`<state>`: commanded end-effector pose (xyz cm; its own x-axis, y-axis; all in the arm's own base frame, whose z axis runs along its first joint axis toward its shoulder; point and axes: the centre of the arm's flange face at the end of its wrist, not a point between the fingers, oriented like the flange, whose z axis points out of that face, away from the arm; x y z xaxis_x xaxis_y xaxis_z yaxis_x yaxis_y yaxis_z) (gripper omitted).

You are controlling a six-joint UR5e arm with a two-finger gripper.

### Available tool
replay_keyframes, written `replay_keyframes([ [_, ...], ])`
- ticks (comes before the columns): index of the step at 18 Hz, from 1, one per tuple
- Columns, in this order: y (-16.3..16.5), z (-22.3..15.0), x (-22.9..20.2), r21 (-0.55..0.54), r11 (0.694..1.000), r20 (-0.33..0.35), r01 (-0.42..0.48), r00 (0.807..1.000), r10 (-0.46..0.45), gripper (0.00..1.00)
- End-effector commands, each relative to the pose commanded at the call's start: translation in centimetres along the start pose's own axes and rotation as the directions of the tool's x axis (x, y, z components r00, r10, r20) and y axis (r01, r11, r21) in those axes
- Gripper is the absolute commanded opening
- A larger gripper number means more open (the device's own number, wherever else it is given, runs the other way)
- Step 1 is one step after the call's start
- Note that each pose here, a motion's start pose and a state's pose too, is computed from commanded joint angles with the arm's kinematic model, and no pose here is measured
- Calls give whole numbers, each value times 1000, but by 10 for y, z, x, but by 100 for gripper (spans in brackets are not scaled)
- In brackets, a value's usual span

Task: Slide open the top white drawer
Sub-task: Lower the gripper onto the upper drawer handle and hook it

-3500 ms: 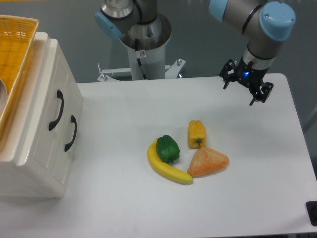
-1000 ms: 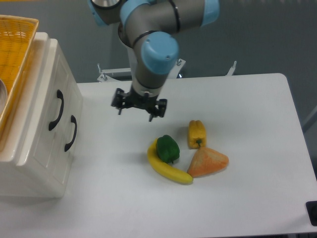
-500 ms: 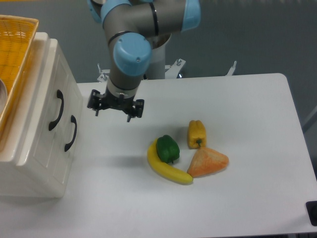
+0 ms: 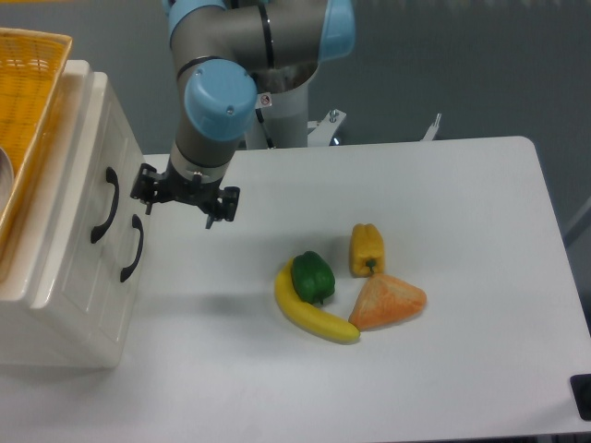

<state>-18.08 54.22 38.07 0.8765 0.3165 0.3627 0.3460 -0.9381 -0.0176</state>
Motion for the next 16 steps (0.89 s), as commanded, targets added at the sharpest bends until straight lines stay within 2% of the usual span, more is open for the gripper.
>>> replay_keyframes([
  [3, -3, 1, 9, 1, 1000, -6, -5, 1000, 5, 100],
  [11, -3, 0, 23, 5, 998, -16, 55, 998, -55, 100],
  [16, -3, 6, 31, -6, 999, -16, 52, 999, -52, 100],
])
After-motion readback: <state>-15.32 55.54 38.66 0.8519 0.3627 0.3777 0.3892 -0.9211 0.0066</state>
